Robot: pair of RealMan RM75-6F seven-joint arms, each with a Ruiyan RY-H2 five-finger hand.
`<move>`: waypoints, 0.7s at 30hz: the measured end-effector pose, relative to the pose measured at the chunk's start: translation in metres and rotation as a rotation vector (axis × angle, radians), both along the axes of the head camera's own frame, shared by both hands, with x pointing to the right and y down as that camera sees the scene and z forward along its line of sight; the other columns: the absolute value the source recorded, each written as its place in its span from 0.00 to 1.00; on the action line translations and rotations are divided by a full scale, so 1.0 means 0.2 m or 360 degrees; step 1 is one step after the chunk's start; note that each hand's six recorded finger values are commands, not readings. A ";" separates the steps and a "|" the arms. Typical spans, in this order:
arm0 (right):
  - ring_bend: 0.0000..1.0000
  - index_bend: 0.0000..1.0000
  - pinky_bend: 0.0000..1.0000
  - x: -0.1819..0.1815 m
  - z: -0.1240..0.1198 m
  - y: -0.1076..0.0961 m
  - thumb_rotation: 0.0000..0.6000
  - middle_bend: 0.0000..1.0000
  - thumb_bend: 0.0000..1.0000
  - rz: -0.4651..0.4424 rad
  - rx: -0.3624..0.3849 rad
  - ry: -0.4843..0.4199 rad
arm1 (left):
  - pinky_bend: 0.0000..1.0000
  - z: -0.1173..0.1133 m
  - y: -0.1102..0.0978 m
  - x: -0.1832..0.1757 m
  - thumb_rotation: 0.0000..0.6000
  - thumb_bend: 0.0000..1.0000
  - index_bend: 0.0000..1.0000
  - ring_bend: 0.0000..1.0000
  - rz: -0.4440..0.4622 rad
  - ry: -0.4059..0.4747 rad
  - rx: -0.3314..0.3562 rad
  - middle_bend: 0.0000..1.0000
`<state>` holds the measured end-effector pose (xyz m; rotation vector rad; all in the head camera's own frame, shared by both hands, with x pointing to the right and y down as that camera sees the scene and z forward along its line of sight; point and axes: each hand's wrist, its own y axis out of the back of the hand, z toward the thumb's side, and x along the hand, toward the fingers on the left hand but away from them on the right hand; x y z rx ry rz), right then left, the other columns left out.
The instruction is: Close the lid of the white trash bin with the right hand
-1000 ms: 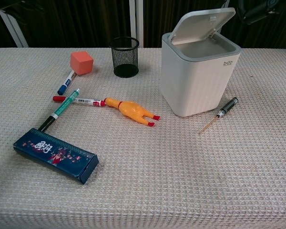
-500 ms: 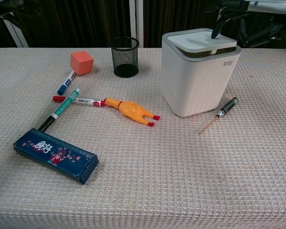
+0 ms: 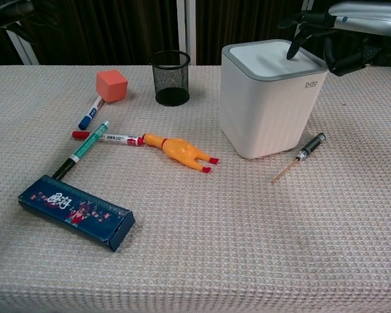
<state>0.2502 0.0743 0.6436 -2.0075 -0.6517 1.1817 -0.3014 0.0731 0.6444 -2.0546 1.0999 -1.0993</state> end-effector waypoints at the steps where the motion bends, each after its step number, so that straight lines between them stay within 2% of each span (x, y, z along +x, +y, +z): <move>1: 0.00 0.00 0.00 0.00 0.00 0.00 1.00 0.25 1.00 -0.0001 -0.0003 0.0002 | 0.23 0.00 0.00 0.00 0.07 0.07 0.13 0.10 0.0000 0.0000 -0.0001 0.16; 8: 0.00 0.00 0.00 -0.01 0.02 0.00 1.00 0.23 1.00 -0.0011 -0.0005 0.0008 | 0.23 0.00 0.00 -0.01 0.07 0.07 0.13 0.10 -0.0004 -0.0008 0.0005 0.16; 13: 0.00 0.00 0.00 -0.02 -0.03 -0.02 1.00 0.09 1.00 -0.0009 0.0073 -0.0039 | 0.23 -0.02 -0.01 -0.03 0.07 0.07 0.13 0.10 -0.0008 -0.0020 0.0033 0.16; 16: 0.00 0.00 0.00 -0.01 -0.09 -0.02 0.99 0.04 0.99 -0.0008 0.0170 -0.0088 | 0.23 -0.04 0.00 -0.05 0.07 0.07 0.13 0.10 0.0019 -0.0065 0.0066 0.16; 18: 0.00 0.00 0.00 0.03 -0.14 -0.02 0.99 0.00 0.91 0.0006 0.0243 -0.0112 | 0.23 -0.05 0.01 -0.06 0.07 0.07 0.13 0.10 0.0044 -0.0112 0.0094 0.16; 21: 0.00 0.00 0.00 0.15 -0.19 0.04 0.98 0.00 0.65 0.0051 0.0320 -0.0090 | 0.23 -0.08 0.05 -0.12 0.06 0.07 0.13 0.10 0.0081 -0.0216 0.0145 0.16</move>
